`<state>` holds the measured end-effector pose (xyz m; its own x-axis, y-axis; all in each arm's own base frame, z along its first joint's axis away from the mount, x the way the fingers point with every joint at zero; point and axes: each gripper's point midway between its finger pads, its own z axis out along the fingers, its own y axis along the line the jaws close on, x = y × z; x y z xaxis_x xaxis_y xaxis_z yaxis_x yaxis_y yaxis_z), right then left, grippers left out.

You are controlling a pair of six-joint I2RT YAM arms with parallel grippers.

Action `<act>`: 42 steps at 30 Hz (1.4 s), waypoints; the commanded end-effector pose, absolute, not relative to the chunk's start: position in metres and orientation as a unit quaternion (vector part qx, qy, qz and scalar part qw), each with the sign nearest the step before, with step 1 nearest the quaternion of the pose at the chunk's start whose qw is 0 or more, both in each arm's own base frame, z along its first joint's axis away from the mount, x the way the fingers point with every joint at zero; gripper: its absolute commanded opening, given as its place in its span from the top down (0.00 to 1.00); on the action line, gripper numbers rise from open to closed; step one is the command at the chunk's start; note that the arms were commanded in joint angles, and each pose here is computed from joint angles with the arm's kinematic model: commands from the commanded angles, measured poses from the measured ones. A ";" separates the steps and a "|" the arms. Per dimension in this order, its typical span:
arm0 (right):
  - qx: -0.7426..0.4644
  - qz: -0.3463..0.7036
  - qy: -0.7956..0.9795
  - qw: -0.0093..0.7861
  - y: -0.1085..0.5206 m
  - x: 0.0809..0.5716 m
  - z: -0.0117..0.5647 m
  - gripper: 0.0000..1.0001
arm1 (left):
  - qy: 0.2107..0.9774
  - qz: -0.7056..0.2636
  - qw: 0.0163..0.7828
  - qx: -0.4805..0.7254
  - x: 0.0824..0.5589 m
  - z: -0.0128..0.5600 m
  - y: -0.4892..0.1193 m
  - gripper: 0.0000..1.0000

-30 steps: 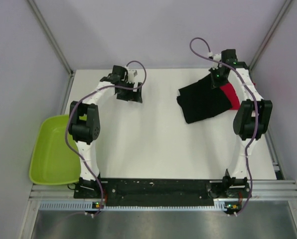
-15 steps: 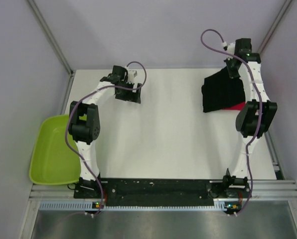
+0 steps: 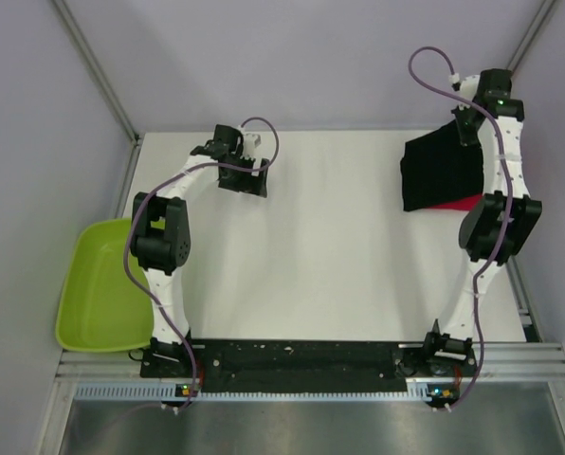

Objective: Fold and stack the t-shirts
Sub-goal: Put the neatly folded tshirt into the corner of the board with the right arm

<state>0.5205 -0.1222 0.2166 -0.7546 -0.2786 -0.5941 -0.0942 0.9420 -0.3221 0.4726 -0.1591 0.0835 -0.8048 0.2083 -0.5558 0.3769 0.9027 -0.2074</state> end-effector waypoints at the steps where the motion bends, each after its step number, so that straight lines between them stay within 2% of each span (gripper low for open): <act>1: -0.099 -0.163 0.902 0.387 -0.151 0.535 0.249 1.00 | 0.931 -0.146 0.292 0.164 0.476 0.098 -0.156 0.01; 8: -0.057 -0.222 0.911 0.344 -0.205 0.553 0.190 0.99 | 0.930 -0.132 0.296 0.172 0.475 0.101 -0.151 0.01; 9: -0.044 -0.235 0.909 0.340 -0.214 0.554 0.185 0.88 | 0.930 -0.131 0.296 0.174 0.474 0.101 -0.151 0.01; 11: -0.009 -0.265 0.906 0.330 -0.233 0.553 0.175 0.50 | 0.930 -0.129 0.295 0.174 0.474 0.100 -0.150 0.01; 12: 0.006 -0.282 0.902 0.325 -0.242 0.553 0.174 0.35 | 0.931 -0.129 0.293 0.175 0.473 0.098 -0.149 0.01; 13: 0.022 -0.301 0.900 0.316 -0.250 0.550 0.171 0.22 | 0.931 -0.128 0.294 0.176 0.473 0.098 -0.149 0.01; 15: 0.039 -0.306 0.896 0.319 -0.253 0.550 0.174 0.02 | 0.931 -0.129 0.291 0.176 0.473 0.097 -0.149 0.01; 25: 0.009 -0.238 0.876 0.420 -0.163 0.544 0.254 0.01 | 0.923 -0.096 0.309 0.207 0.473 0.110 -0.138 0.01; 29: -0.016 -0.158 0.875 0.457 -0.100 0.524 0.264 0.01 | 0.916 -0.068 0.320 0.233 0.462 0.123 -0.126 0.01; 38: -0.091 0.039 0.840 0.533 0.031 0.436 0.217 0.01 | 0.889 -0.051 0.400 0.219 0.423 0.132 -0.096 0.01; 42: -0.099 0.088 0.821 0.555 0.053 0.398 0.192 0.01 | 0.870 -0.048 0.453 0.187 0.408 0.126 -0.078 0.01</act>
<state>0.4084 0.0203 0.1760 -0.5323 -0.1475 -0.8336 -0.1748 0.9826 -0.0623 0.3976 -0.0919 0.1071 -0.6552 0.3446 -0.6722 0.4263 0.9033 0.0476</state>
